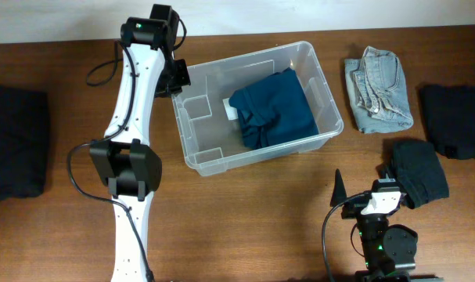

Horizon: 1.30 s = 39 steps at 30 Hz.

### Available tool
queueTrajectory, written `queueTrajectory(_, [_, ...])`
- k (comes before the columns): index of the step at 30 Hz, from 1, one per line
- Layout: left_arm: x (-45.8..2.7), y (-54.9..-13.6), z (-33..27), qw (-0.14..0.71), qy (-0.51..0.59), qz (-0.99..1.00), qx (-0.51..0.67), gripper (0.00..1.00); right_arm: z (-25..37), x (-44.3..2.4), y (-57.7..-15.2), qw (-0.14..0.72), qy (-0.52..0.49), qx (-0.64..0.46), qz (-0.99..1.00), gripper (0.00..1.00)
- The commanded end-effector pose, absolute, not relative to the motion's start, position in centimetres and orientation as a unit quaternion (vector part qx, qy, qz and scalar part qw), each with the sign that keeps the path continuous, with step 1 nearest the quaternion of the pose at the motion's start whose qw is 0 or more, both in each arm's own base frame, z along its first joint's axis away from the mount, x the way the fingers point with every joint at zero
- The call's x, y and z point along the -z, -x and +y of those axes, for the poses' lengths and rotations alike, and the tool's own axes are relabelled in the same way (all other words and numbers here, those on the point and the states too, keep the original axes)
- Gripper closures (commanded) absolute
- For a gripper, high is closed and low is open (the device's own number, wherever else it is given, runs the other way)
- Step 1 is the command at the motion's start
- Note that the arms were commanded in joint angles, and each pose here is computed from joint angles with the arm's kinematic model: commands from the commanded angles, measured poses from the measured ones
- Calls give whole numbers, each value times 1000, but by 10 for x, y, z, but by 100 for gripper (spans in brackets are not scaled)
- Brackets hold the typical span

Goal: Pack container
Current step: 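Raise the left gripper out of the box toward its left corner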

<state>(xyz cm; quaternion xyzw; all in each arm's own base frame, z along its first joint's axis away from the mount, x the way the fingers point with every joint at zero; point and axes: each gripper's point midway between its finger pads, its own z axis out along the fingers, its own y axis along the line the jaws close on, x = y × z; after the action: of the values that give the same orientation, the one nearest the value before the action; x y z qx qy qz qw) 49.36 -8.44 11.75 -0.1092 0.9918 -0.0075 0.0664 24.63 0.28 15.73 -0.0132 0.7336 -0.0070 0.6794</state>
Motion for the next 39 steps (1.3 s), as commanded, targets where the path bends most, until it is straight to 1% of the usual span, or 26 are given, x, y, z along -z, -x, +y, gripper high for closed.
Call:
queueTrajectory(1, [-122,-496,-78,79,106,991,-5,99,5,-155,-246,678,16,4,735,2])
queueTrajectory(13, [-124,-508,-80,101,17,995,-7,100,5,-155,-246,678,16,4,735,2])
queueTrajectory(19, [-125,-513,-79,111,-46,993,-13,99,5,-155,-246,678,16,4,735,2])
queueTrajectory(23, [-125,-514,-74,111,-65,992,-14,99,5,-155,-246,678,16,4,735,2])
queueTrajectory(28, [-125,-515,-62,109,-58,992,-16,99,5,-155,-246,678,16,4,735,2])
queueTrajectory(34, [-124,-514,-48,105,-15,994,-15,99,5,-155,-246,678,16,4,735,2])
queueTrajectory(39, [-124,-511,-47,97,-7,995,-12,99,5,-155,-246,678,16,4,735,2])
